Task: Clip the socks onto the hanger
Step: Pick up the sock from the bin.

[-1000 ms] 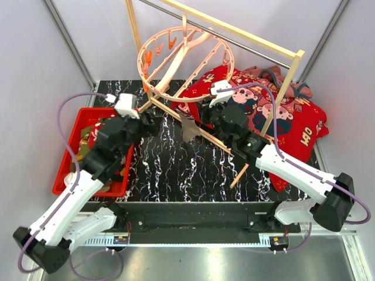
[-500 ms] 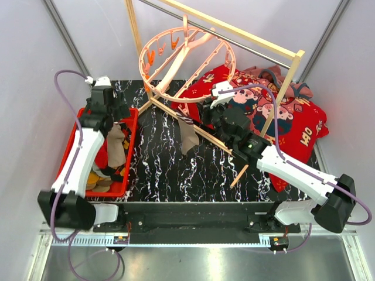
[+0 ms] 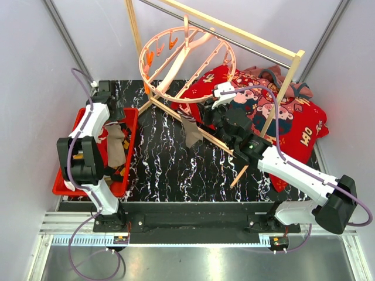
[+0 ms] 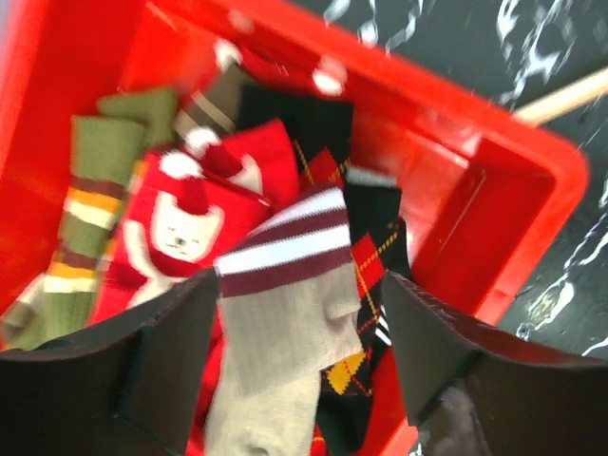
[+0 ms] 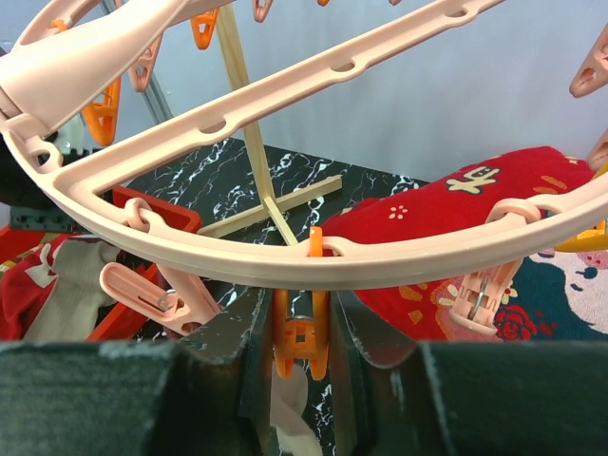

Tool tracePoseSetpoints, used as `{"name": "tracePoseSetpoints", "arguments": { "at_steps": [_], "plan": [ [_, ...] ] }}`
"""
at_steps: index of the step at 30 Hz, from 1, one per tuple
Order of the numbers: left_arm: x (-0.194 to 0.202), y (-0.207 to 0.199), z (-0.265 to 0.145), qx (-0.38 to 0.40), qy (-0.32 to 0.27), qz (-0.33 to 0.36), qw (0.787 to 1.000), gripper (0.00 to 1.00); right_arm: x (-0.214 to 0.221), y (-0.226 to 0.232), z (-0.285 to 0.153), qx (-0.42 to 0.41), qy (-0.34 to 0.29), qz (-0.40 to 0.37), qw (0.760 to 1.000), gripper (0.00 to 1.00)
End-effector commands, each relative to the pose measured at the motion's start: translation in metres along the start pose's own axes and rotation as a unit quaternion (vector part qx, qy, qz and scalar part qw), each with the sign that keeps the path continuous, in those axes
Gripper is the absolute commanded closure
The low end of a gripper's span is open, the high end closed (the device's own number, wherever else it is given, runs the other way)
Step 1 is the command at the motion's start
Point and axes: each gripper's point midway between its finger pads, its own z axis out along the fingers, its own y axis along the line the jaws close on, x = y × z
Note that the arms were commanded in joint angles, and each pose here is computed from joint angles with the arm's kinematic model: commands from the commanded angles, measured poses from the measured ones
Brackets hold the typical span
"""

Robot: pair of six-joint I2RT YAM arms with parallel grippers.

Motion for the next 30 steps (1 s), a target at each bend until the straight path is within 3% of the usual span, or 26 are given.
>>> {"name": "tracePoseSetpoints", "arguments": {
  "at_steps": [1,8,16,19,25,30],
  "plan": [
    [0.024,-0.005,0.001,0.019,0.027,0.009,0.999,0.42,-0.016,-0.003,-0.003,-0.004,-0.028,0.019,0.999,0.90],
    [0.072,0.007,-0.015,0.024,0.070,0.011,0.997,0.64,-0.013,-0.004,-0.004,-0.004,-0.025,0.024,0.999,0.90],
    [0.134,0.009,-0.026,0.050,0.128,-0.005,0.991,0.68,-0.014,-0.005,-0.006,-0.005,-0.026,0.027,0.999,0.90],
    [0.132,0.010,-0.039,0.060,0.110,-0.012,0.992,0.68,-0.015,-0.006,-0.007,-0.004,-0.028,0.026,0.999,0.90],
    [0.075,0.013,-0.077,0.069,0.030,-0.031,0.997,0.60,-0.020,-0.010,-0.010,0.000,-0.035,0.027,0.999,0.90],
    [0.049,0.003,-0.084,0.067,0.005,0.006,0.998,0.59,-0.019,-0.011,-0.010,0.001,-0.035,0.027,0.999,0.90]
  ]
}}
